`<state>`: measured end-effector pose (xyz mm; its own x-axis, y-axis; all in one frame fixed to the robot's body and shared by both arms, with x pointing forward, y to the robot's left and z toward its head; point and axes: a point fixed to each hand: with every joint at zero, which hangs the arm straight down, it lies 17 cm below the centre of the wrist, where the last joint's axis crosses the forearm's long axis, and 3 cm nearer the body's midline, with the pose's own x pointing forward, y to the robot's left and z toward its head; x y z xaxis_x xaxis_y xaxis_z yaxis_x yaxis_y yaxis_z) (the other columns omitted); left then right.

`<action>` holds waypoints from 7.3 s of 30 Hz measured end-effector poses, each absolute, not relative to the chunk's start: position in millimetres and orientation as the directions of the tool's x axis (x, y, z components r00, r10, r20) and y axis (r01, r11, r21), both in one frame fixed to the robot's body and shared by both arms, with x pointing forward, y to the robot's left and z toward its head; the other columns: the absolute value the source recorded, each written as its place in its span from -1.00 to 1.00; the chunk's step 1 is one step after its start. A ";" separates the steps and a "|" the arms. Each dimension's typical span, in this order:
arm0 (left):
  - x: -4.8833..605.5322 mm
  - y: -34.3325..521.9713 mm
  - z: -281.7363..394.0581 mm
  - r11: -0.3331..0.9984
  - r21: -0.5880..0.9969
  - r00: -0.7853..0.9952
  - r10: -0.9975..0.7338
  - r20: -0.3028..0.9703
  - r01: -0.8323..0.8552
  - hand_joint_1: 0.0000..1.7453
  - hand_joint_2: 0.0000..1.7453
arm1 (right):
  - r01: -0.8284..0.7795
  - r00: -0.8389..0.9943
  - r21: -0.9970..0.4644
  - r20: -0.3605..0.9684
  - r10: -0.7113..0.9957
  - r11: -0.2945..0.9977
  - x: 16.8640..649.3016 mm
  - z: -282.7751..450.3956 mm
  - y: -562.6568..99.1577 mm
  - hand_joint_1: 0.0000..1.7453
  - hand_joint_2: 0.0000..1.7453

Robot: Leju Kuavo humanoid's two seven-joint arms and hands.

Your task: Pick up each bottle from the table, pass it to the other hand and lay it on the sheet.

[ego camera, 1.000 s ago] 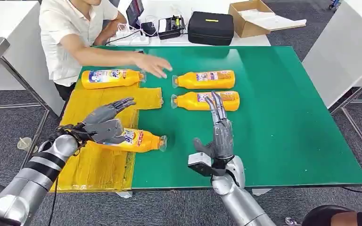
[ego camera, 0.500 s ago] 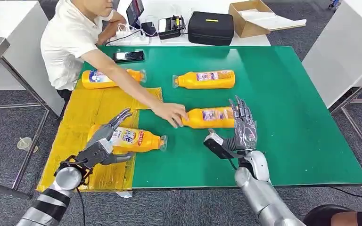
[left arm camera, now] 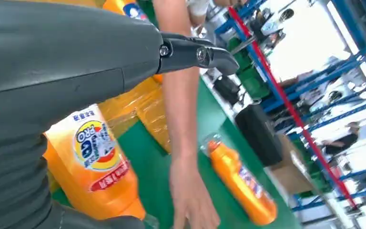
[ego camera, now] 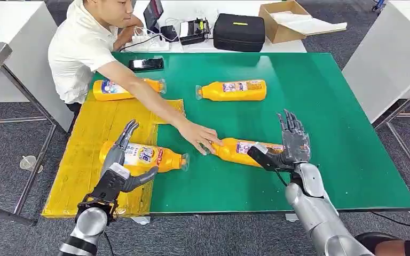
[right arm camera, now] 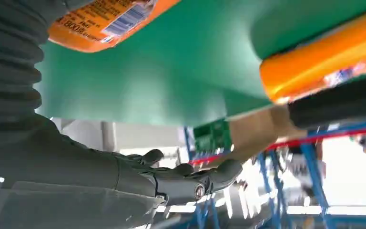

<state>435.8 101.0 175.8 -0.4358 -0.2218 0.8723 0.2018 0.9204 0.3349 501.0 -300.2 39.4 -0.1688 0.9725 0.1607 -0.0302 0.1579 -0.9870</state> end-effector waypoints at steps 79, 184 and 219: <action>447.2 80.1 204.0 0.926 0.274 -0.465 -0.130 0.876 0.258 -1.00 1.00 | -0.450 -0.154 -0.887 0.194 0.969 0.106 510.7 -13.8 -285.1 1.00 1.00; 450.9 46.5 219.5 0.699 -0.596 -0.061 0.667 0.742 0.396 1.00 1.00 | -0.561 -0.617 -0.566 0.772 0.150 0.604 383.4 127.2 37.0 -1.00 -1.00; 516.7 121.2 99.1 0.245 0.968 -0.373 -0.894 0.247 0.056 1.00 1.00 | -0.133 -0.708 -0.694 0.566 0.422 0.707 382.2 122.3 -73.9 -1.00 1.00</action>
<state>516.7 121.2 99.1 -0.3728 -0.8943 0.2475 0.0556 0.2447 0.9680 382.2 -73.9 122.3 -0.7078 0.4225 0.5661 -0.1329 0.7074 -0.6942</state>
